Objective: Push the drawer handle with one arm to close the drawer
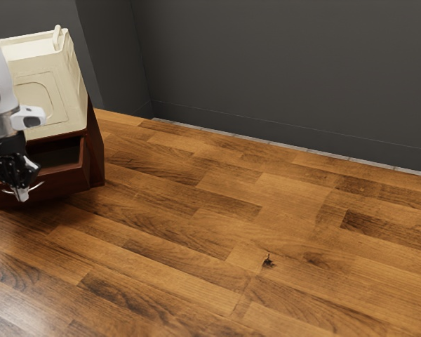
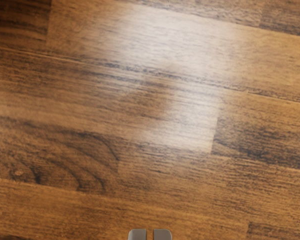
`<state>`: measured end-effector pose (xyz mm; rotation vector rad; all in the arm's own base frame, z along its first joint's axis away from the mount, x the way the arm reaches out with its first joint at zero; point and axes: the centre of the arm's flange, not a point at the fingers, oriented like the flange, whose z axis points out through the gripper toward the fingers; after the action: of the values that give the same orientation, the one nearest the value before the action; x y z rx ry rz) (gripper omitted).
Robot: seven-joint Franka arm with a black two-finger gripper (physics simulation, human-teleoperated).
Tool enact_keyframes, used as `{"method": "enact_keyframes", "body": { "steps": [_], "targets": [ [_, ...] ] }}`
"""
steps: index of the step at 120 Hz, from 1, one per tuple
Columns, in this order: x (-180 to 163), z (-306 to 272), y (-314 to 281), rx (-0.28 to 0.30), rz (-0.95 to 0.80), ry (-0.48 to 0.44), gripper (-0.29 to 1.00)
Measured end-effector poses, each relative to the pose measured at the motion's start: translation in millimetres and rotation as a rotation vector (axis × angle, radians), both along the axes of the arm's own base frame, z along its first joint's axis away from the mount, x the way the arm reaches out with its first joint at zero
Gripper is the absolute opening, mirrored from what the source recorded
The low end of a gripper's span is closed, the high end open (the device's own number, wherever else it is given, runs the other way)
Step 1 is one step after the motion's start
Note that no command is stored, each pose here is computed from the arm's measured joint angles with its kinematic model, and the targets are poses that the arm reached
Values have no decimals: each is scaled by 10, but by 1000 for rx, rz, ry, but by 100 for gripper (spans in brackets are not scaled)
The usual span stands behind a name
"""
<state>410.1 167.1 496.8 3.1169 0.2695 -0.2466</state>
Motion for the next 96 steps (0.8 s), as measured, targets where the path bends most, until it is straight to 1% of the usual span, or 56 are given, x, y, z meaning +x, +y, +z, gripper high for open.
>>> {"method": "enact_keyframes", "body": {
  "steps": [14,34,50,62,78,96],
  "targets": [
    [-31,-268,119,4,47,-52,-8],
    [-25,-447,407,37,129,-132,-8],
    [110,-628,502,65,153,-167,-8],
    [117,-667,632,79,185,-196,-8],
    [175,-825,721,93,205,-199,-8],
    [183,-874,857,111,234,-231,-8]
  ]
}}
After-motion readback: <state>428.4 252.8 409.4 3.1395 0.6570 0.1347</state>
